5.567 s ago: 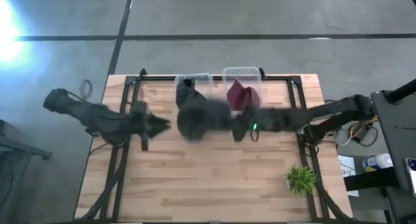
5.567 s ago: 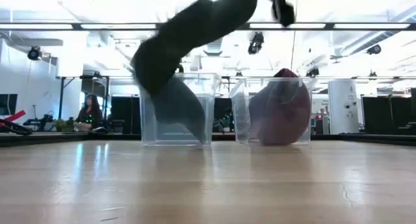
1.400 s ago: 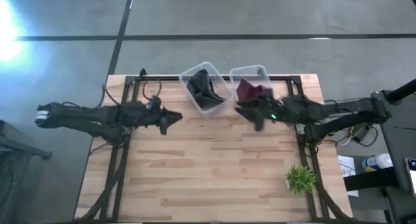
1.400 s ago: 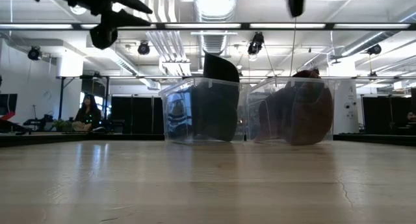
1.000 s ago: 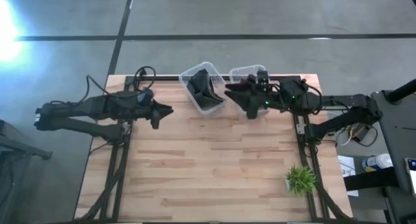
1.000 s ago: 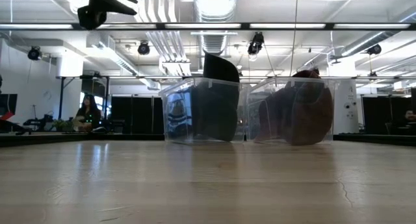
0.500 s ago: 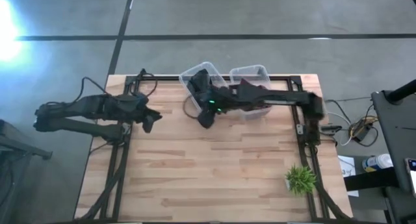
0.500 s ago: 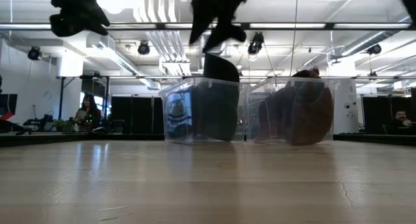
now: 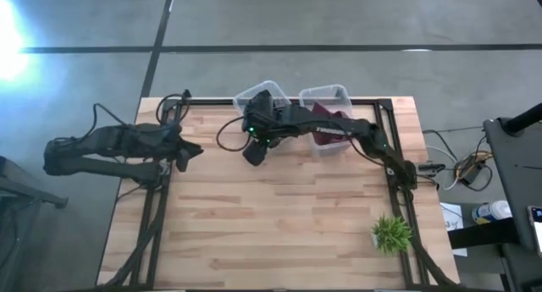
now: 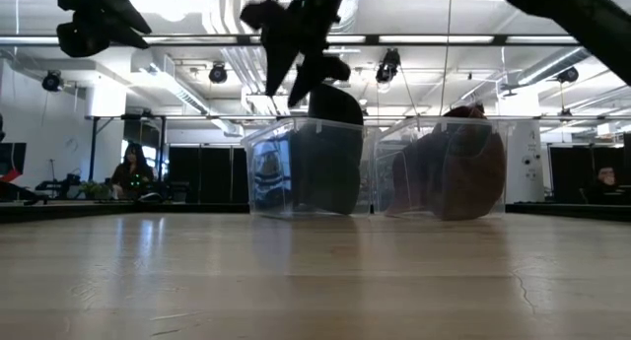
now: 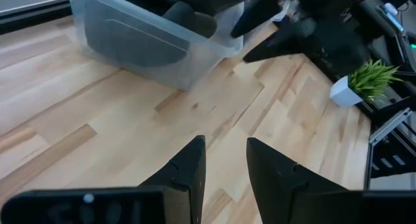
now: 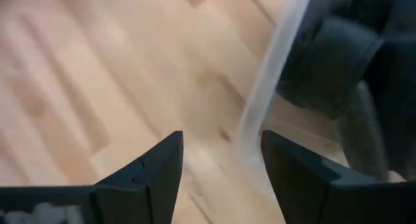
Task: Pick & Place hat
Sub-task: Adjust the left transparent bin
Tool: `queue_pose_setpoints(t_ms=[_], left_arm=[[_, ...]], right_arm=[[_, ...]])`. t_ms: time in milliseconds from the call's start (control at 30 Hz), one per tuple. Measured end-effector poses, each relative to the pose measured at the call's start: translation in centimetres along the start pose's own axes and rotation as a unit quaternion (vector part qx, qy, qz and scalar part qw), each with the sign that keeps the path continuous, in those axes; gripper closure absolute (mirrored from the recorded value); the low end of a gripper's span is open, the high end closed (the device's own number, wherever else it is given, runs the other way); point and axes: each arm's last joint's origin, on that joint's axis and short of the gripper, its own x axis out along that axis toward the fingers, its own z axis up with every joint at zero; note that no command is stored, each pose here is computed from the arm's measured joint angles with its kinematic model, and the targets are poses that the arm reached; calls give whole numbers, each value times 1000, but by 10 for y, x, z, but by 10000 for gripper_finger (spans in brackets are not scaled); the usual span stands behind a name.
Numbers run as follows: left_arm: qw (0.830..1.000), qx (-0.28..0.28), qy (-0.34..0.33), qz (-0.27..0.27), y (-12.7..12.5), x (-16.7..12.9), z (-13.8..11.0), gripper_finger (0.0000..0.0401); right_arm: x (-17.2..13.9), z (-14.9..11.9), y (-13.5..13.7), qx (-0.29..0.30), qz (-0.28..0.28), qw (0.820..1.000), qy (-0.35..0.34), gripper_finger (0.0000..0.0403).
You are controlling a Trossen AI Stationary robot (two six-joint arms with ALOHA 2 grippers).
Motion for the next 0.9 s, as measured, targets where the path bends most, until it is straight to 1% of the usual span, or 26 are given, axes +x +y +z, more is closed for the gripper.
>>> queue_pose_setpoints(t_ms=[100,133,200,333,400,467,533,567,633,700,767,833,900], left_arm=[[1000,1,3,3,2,1,-3,295],[1000,1,4,4,2,2,-3,295],[1000,1,6,5,3,3,-4,295],[1000,1,5,5,3,3,-4,295],[1000,2,5,5,3,3,-4,295],[1000,2,6,6,4,4,-6,295],[1000,3,8,7,5,4,-6,295],[1000,3,8,7,5,4,-7,295],[1000,1,7,6,5,4,-7,295],[1000,-1,6,5,5,3,-6,295],[1000,-2,5,5,5,3,-6,295],[1000,-4,5,4,5,3,-6,295],[1000,-5,5,4,5,3,-6,295]], right_arm=[[23,-3,-2,18,-14,999,28,197],[26,-3,-2,23,-15,999,30,197],[25,-1,0,24,1,999,24,197],[9,8,7,12,41,999,-29,197],[-4,14,11,15,66,995,-68,197],[-23,22,11,20,99,989,-107,197],[-37,25,8,22,102,986,-130,197],[-42,26,4,16,90,987,-135,197],[-45,22,-4,-8,38,991,-127,197],[-50,14,-13,-43,-16,994,-96,197],[-57,3,-22,-90,-66,993,-49,198],[-63,-8,-30,-164,-114,980,1,201],[-61,-14,-36,-239,-175,954,39,208]])
